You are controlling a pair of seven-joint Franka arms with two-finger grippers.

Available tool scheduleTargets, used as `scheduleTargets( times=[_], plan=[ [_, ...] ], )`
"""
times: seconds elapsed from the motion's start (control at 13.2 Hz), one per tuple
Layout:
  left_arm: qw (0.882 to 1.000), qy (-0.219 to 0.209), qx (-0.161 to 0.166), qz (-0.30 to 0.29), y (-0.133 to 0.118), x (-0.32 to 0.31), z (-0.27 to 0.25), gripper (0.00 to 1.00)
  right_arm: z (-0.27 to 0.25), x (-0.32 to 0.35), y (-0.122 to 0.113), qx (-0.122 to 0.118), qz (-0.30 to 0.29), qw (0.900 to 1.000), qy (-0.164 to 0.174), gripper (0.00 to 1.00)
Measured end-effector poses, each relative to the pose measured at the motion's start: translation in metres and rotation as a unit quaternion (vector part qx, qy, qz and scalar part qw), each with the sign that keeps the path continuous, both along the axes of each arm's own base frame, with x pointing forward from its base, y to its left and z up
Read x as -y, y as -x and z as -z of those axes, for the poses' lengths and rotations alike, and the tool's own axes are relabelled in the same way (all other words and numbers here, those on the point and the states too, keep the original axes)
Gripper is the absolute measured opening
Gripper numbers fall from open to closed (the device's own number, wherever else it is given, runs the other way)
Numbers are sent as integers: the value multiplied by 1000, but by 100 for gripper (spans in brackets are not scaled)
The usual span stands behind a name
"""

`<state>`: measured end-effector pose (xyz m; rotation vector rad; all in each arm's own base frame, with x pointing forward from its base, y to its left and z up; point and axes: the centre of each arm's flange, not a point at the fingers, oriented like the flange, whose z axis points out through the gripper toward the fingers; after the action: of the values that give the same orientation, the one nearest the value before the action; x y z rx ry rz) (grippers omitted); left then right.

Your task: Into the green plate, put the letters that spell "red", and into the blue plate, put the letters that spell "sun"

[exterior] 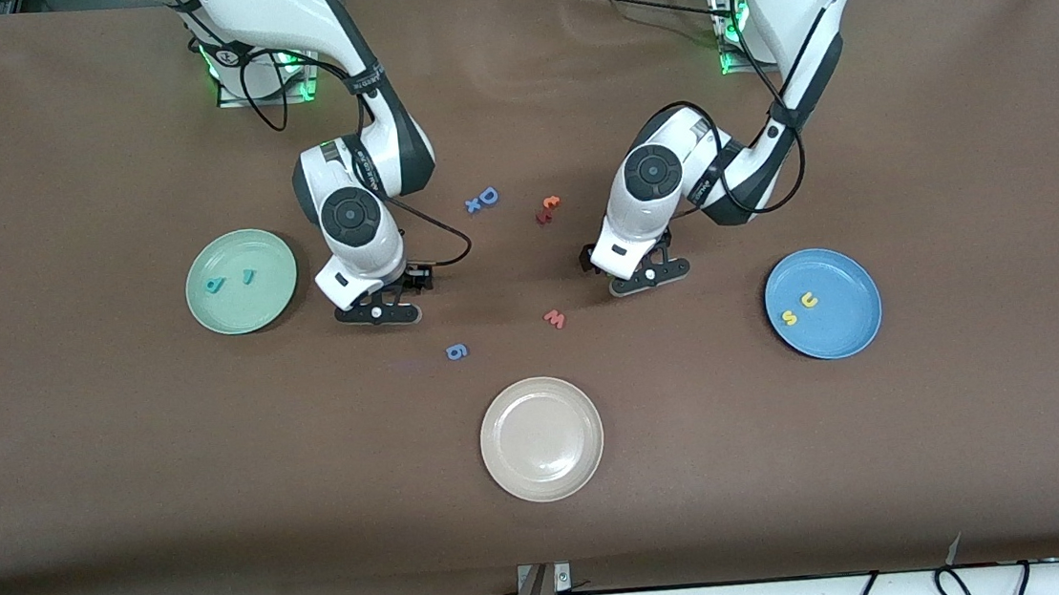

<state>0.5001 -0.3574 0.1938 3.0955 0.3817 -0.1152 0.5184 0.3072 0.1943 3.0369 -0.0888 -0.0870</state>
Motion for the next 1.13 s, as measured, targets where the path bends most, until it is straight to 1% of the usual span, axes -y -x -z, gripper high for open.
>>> scheduleTargets(
  times=[0.15, 0.23, 0.38, 0.45, 0.53, 0.68, 0.76, 0.83, 0.91, 0.98, 1.06, 1.13],
  plan=[
    [1000, 3, 0, -4, -5, 2, 2, 100, 7, 3, 6, -2, 6, 1000, -3, 82],
    [1000, 3, -2, -6, -6, 3, 5, 100, 8, 4, 7, -4, 10, 1000, -5, 81],
    [1000, 3, -5, -7, -6, 3, 9, 96, 10, 4, 7, -3, 15, 1000, -9, 79],
    [1000, 3, -6, -7, -5, 3, 11, 90, 10, 4, 8, 2, 15, 1000, -12, 78],
    [1000, 3, -7, -8, -5, 3, 12, 90, 12, 5, 8, 10, 13, 1000, -14, 78],
    [1000, 3, -8, -7, -4, 4, 13, 74, 16, 8, 11, 20, 11, 1000, -16, 78],
    [1000, 3, -8, -7, -4, 5, 13, 74, 18, 9, 12, 22, 12, 1000, -16, 77],
    [1000, 3, -8, -7, -4, 5, 13, 66, 19, 10, 12, 21, 14, 1000, -18, 77],
    [1000, 3, -8, -7, -4, 5, 14, 66, 19, 10, 12, 21, 16, 999, -20, 69],
    [1000, 3, -9, -7, -4, 5, 14, 60, 19, 10, 12, 21, 18, 999, -21, 69],
    [1000, 3, -9, -7, -3, 5, 15, 59, 19, 9, 12, 20, 20, 999, -23, 63],
    [1000, 6, -7, -8, -4, 5, 16, 58, 17, 8, 12, 22, 21, 999, -26, 50]
  ],
)
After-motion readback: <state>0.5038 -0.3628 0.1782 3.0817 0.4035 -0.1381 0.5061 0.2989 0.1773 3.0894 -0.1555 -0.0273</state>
